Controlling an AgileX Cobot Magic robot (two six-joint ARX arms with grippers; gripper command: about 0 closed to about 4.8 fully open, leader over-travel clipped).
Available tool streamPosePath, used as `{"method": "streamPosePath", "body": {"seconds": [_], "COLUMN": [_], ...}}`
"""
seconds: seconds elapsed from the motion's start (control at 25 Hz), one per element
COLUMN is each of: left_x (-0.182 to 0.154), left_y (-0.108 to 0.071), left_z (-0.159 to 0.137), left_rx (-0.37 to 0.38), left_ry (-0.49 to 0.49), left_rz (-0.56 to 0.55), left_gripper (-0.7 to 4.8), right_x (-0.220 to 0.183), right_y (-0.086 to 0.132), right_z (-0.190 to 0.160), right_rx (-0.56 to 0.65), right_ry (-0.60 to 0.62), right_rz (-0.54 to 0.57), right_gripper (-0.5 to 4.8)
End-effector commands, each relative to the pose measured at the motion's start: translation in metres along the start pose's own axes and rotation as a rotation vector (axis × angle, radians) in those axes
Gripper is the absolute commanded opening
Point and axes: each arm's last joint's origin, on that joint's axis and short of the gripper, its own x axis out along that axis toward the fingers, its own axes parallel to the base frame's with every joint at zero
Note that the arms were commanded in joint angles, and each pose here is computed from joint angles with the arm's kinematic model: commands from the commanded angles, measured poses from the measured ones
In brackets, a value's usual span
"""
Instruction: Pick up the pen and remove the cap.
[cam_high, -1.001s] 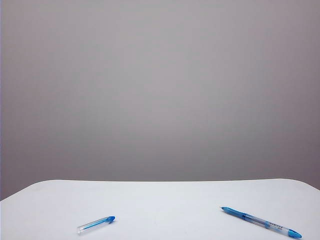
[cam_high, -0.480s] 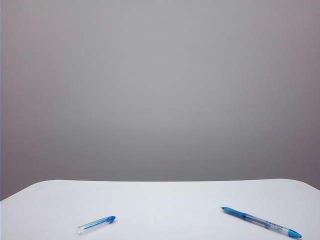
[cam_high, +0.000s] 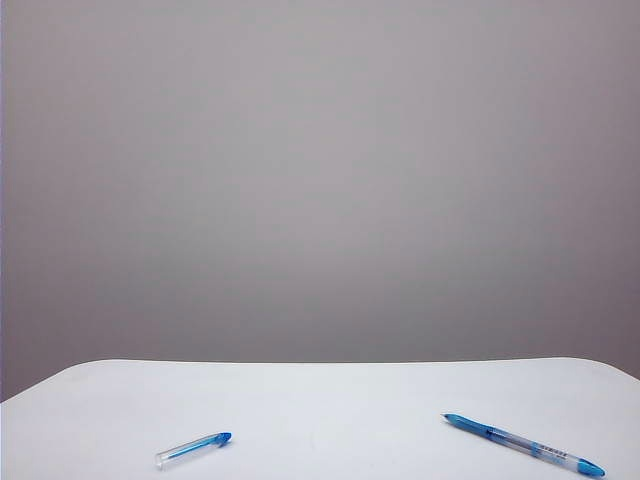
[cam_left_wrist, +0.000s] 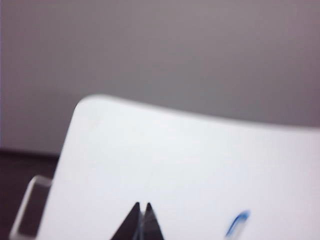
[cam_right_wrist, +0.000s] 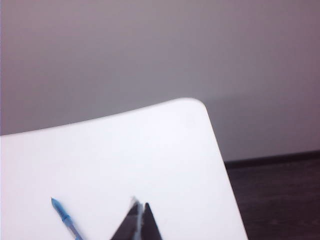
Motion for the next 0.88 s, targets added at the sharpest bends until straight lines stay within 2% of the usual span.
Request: {"method": "streamPosePath", "body": {"seconds": [0.04, 0.08, 0.24, 0.44, 0.6, 0.88], "left_x": [-0.001, -0.002, -0.002, -0.001, -0.003, -0.012], "left_y": [0.005, 0.007, 0.008, 0.004, 0.0, 0.0], "left_z": [-0.008, -0.01, -0.012, -0.01, -0.001, -0.002], "left_rx": [0.07, 0.085, 0.086, 0.034, 0.022, 0.045], "left_ry": [0.071, 0.093, 0.11, 0.096, 0.0, -0.041], "left_rz": [0.145, 0.21, 0.239, 0.105, 0.017, 0.042], "left_gripper": [-0.06, -0.06, -0.06, -0.06, -0.06, -0.06], "right_x": [0.001, 0.001, 0.001, 0.001, 0.001, 0.001], "right_y": [0.0, 0.0, 0.0, 0.0, 0.0, 0.001], "right_z": [-0.002, -0.002, -0.002, -0.002, -0.002, -0.002], "right_rx": [0.0, 0.0, 0.0, 0.0, 0.0, 0.0], "right_ry": [0.006, 0.007, 0.009, 0.008, 0.01, 0.01], "right_rz": [-0.002, 0.001, 0.011, 0.016, 0.027, 0.029], "right_gripper": [-0.01, -0.01, -0.01, -0.01, -0.01, -0.01]}}
